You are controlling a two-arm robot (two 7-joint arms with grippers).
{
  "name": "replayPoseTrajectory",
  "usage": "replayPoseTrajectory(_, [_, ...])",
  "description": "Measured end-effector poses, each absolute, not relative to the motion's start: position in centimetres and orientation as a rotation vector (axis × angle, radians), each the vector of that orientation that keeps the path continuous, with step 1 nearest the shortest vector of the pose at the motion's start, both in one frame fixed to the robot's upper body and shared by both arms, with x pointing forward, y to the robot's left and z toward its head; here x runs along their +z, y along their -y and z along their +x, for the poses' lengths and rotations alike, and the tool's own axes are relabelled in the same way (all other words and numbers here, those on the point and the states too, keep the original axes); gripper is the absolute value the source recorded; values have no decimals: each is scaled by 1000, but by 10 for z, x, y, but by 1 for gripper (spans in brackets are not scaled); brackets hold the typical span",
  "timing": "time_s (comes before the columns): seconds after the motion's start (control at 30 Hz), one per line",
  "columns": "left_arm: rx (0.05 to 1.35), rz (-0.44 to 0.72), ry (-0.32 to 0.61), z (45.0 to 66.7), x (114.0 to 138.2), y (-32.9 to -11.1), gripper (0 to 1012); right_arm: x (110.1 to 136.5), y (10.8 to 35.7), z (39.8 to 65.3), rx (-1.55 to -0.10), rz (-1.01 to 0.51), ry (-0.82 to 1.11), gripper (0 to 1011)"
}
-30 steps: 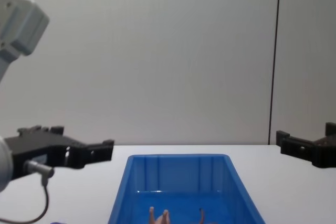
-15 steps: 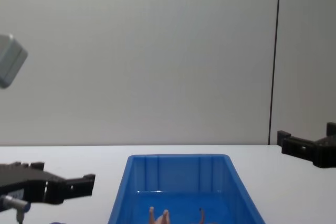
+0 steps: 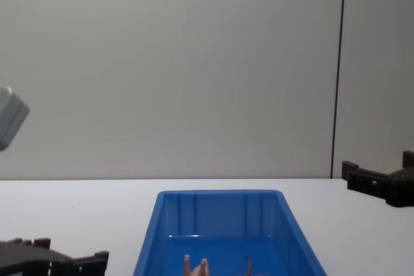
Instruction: Pick up the two dolls from the table and place them into the box.
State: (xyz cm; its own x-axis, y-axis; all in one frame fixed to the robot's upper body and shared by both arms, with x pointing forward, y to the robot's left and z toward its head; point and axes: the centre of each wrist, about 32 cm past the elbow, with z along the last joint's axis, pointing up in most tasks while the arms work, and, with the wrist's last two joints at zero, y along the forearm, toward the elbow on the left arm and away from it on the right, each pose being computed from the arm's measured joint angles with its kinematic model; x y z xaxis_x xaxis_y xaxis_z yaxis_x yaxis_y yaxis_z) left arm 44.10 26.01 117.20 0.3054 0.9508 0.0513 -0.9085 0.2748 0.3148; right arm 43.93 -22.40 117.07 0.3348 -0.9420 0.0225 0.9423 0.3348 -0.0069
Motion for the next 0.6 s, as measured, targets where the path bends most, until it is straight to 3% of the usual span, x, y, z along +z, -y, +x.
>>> replayPoseTrajectory(0.17, [1252, 317, -178, 442, 1166, -261, 860, 1171, 224, 439, -1229, -20, 15, 1001])
replayPoseTrajectory(0.6, [1253, 333, -223, 440, 1152, -264, 442, 1171, 224, 439, -1229, -20, 15, 1001])
